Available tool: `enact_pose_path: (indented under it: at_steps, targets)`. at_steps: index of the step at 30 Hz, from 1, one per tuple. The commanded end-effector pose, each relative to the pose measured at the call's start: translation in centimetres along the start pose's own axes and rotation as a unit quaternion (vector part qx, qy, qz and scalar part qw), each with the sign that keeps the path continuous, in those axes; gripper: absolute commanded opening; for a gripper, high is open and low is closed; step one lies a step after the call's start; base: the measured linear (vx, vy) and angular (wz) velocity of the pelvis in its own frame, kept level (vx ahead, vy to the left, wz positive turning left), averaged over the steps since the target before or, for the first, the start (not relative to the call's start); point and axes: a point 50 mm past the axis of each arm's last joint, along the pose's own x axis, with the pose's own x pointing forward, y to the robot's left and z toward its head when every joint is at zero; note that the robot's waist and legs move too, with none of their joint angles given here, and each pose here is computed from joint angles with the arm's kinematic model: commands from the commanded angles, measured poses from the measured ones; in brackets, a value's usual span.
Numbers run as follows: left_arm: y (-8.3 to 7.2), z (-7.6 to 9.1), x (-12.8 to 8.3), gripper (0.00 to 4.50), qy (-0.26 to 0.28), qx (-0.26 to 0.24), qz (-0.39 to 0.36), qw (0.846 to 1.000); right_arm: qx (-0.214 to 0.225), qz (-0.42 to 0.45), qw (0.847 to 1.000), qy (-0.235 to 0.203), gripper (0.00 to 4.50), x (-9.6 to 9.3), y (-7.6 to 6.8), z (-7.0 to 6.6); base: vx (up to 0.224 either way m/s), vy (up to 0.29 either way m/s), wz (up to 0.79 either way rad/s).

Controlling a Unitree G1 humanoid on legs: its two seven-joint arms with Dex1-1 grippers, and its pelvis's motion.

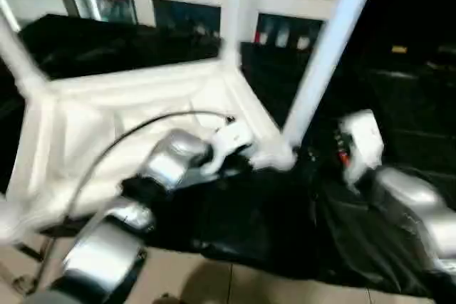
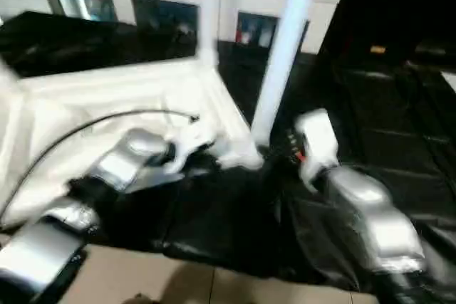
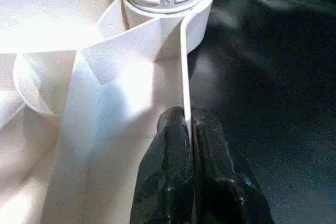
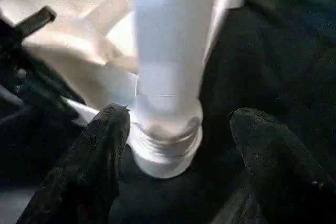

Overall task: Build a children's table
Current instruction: Rotate leg to tighten

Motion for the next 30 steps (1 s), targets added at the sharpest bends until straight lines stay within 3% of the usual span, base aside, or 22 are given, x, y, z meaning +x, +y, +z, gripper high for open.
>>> enact_pose_path:
  at_steps: [1,8,15,19,30]
  targets:
    - [-1.1,1.5,0.7,0.0,-0.025,0.031,-0.06,0.997,-0.009,0.034,0.999,-0.007,3.35,-0.1,0.7,0.7,0.0,0.0,0.0]
    - [-1.4,1.1,-0.7,0.0,-0.008,0.06,-0.092,0.994,-0.042,0.111,0.992,0.032,3.35,-0.5,2.3,0.0,0.0,0.0,0.0]
    - [-1.5,1.1,-1.1,0.0,0.003,0.07,-0.093,0.993,-0.08,0.12,0.986,0.077,3.35,-0.4,1.9,-1.1,0.0,0.0,0.0]
    - [-1.6,1.0,-1.1,0.0,0.003,0.071,-0.09,0.993,-0.075,0.103,0.989,0.073,3.35,0.1,1.3,-1.2,0.0,0.0,0.0]
    - [-1.7,1.0,-1.0,0.0,0.004,0.07,-0.089,0.994,-0.046,0.123,0.99,0.041,3.35,0.8,1.5,-1.0,0.0,0.0,0.0]
